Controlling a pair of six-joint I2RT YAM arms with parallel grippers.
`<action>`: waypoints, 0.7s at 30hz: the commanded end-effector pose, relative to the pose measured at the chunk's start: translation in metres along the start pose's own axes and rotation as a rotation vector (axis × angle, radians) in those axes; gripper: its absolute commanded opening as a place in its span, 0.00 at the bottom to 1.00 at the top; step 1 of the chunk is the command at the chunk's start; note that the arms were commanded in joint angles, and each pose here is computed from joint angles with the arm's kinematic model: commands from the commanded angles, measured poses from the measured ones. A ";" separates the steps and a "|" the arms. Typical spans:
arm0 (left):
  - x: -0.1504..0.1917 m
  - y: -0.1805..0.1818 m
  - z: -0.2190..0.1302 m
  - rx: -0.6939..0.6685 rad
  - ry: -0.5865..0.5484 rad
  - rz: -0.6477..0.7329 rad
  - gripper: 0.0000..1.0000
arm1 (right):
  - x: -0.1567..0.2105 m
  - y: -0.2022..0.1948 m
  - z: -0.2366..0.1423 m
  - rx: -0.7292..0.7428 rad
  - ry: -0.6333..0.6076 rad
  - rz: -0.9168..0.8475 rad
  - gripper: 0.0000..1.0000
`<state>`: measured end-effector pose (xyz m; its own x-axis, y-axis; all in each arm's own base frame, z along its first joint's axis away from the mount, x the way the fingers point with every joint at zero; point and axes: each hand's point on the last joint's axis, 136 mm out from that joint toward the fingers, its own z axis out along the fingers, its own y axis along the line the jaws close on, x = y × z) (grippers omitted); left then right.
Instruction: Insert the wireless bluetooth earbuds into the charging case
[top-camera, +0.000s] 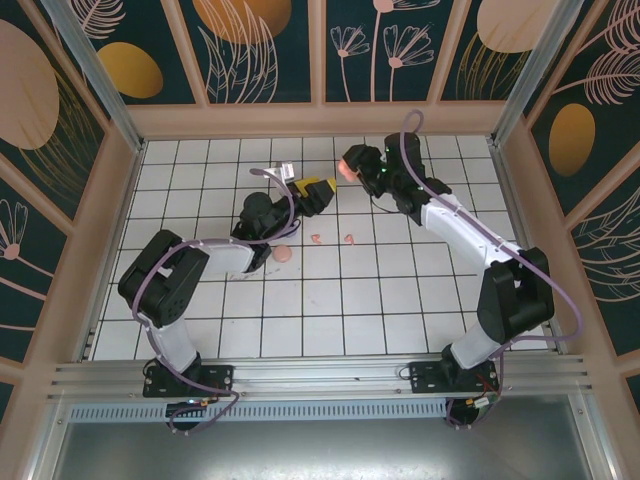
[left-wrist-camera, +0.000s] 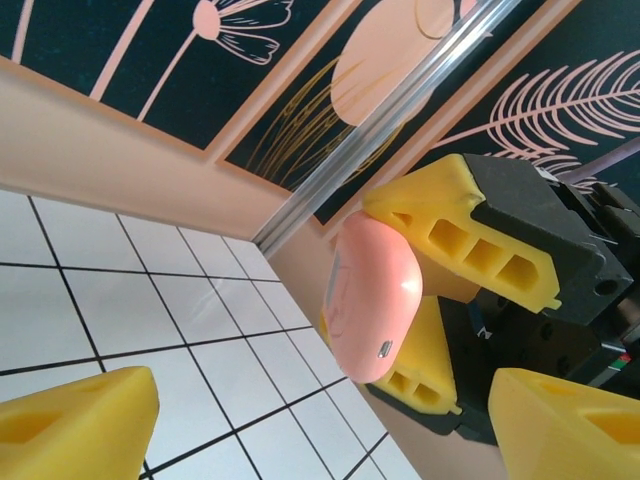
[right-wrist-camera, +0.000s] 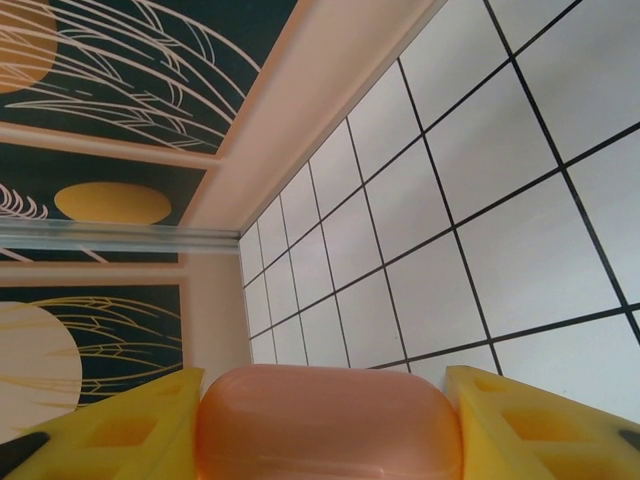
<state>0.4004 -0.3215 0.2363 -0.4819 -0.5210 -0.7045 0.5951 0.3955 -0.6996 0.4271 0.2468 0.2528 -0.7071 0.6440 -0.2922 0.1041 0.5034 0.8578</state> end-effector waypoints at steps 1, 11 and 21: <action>0.000 -0.010 0.010 0.049 0.005 0.021 0.83 | 0.004 0.026 -0.007 -0.079 0.004 -0.007 0.28; 0.003 -0.011 0.020 0.071 0.012 0.011 0.77 | 0.013 0.034 -0.003 -0.090 0.020 -0.018 0.28; 0.008 -0.007 0.026 0.071 0.017 -0.001 0.70 | 0.020 0.039 0.001 -0.092 0.033 -0.029 0.28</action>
<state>0.4097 -0.3412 0.2299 -0.5018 -0.5000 -0.7058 0.6109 0.3727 -0.6985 0.4139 0.2699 0.2547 -0.7394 0.6100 -0.2849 0.0795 0.4994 0.8627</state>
